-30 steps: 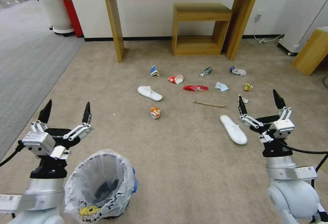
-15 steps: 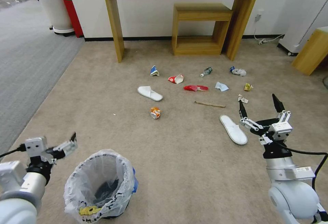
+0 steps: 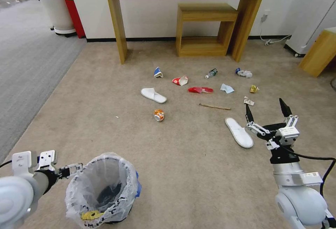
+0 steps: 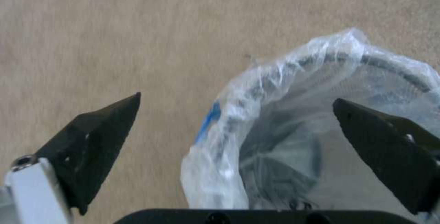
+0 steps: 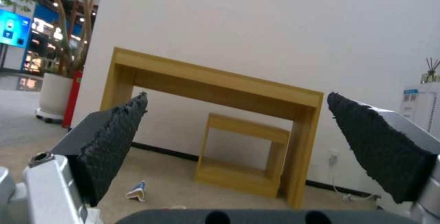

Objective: Pick up the trash bin and place the garbage on the floor into it.

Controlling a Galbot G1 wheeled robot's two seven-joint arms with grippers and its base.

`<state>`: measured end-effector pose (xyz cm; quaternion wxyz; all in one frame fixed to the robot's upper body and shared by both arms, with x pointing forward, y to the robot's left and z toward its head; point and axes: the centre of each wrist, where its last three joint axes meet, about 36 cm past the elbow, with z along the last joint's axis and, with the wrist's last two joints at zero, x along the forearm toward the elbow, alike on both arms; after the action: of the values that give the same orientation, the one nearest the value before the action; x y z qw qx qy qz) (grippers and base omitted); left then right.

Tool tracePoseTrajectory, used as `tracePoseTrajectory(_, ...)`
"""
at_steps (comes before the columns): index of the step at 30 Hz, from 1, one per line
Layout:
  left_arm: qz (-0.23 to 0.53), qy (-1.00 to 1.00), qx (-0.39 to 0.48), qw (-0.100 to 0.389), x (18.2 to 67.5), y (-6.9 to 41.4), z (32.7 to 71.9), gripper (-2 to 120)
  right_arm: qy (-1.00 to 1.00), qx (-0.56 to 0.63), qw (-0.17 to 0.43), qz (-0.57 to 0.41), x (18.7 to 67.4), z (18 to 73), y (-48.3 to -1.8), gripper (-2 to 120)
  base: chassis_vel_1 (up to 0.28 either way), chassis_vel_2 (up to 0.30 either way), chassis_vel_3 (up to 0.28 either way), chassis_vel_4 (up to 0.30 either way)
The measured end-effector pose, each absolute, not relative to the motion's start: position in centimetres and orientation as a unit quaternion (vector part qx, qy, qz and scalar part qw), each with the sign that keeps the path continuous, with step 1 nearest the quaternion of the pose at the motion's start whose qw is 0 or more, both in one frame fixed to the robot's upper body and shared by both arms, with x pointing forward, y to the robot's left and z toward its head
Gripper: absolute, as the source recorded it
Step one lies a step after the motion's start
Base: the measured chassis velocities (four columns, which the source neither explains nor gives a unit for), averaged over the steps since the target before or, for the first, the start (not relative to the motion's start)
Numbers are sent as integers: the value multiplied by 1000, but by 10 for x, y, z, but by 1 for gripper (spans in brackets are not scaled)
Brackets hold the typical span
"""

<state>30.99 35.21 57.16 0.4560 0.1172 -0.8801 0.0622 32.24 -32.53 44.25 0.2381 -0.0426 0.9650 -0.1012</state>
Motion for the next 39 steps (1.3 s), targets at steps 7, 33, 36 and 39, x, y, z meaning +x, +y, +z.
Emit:
tracePoseTrajectory(7, 78, -863, 124, 483, 305, 345, 564, 107, 967, -39, 232, -98, 324, 436, -326, 100, 0, 0, 0, 0)
tracePoseTrajectory(33, 90, -866, 122, 477, 300, 371, 499, 98, 966, -45, 236, -94, 321, 441, -321, 100, 0, 0, 0, 0)
tracePoseTrajectory(36, 90, -866, 115, 478, 299, 371, 496, 98, 966, -45, 237, -96, 320, 441, -322, 100, 0, 0, 0, 0)
tracePoseTrajectory(39, 95, -865, 112, 479, 299, 370, 490, 98, 966, -46, 237, -96, 320, 441, -322, 100, 0, 0, 0, 0)
